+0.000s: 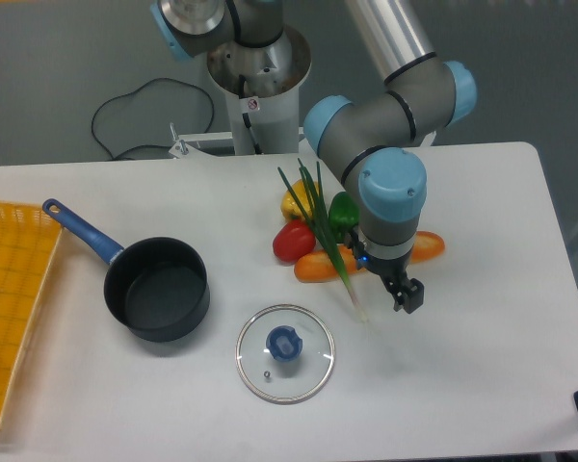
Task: Pick up the green onion
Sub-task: 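Lift the gripper off the bread and move it toward the green onion tops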
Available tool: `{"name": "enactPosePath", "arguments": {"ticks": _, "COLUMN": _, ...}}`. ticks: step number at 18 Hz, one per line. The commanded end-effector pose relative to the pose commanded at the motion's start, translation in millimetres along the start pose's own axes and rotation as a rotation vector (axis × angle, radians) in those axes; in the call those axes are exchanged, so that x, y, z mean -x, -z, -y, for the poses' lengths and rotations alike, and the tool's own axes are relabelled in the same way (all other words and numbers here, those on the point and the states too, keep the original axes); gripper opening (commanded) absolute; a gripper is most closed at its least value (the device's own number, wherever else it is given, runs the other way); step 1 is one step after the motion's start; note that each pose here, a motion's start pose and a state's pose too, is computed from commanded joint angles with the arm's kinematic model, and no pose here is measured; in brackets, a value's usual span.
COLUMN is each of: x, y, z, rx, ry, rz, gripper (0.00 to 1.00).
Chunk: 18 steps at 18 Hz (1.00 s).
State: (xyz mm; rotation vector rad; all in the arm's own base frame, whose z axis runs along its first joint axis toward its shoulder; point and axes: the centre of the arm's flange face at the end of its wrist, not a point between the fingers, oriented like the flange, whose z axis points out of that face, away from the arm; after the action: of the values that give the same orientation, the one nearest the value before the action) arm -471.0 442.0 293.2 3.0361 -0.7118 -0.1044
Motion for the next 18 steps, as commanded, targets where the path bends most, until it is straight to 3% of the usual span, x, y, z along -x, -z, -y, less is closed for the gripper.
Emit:
{"name": "enactPosePath", "arguments": {"ticks": 5, "x": -0.6, "y": 2.8, "z": 0.6, "rx": -0.008, "ry": 0.000, "rz": 0.002, "gripper": 1.00}}
{"name": "enactPosePath", "arguments": {"ticks": 9, "x": -10.0, "y": 1.5, "z": 20.4, "rx": -0.031, "ry": -0.029, "rz": -0.013, "gripper": 1.00}}
{"name": "enactPosePath", "arguments": {"ticks": 11, "x": -30.7, "y": -6.1, "z": 11.9, "rx": -0.019, "ry": -0.018, "rz": -0.050, "gripper": 1.00}}
{"name": "enactPosePath", "arguments": {"ticks": 15, "x": -72.2, "y": 21.3, "z": -26.6, "rx": 0.000, "ry": 0.047, "rz": -0.038, "gripper": 1.00}}
{"name": "enactPosePath", "arguments": {"ticks": 18, "x": -87.9, "y": 27.6, "z": -47.6, "rx": 0.080, "ry": 0.172, "rz": -0.043, "gripper": 1.00}}
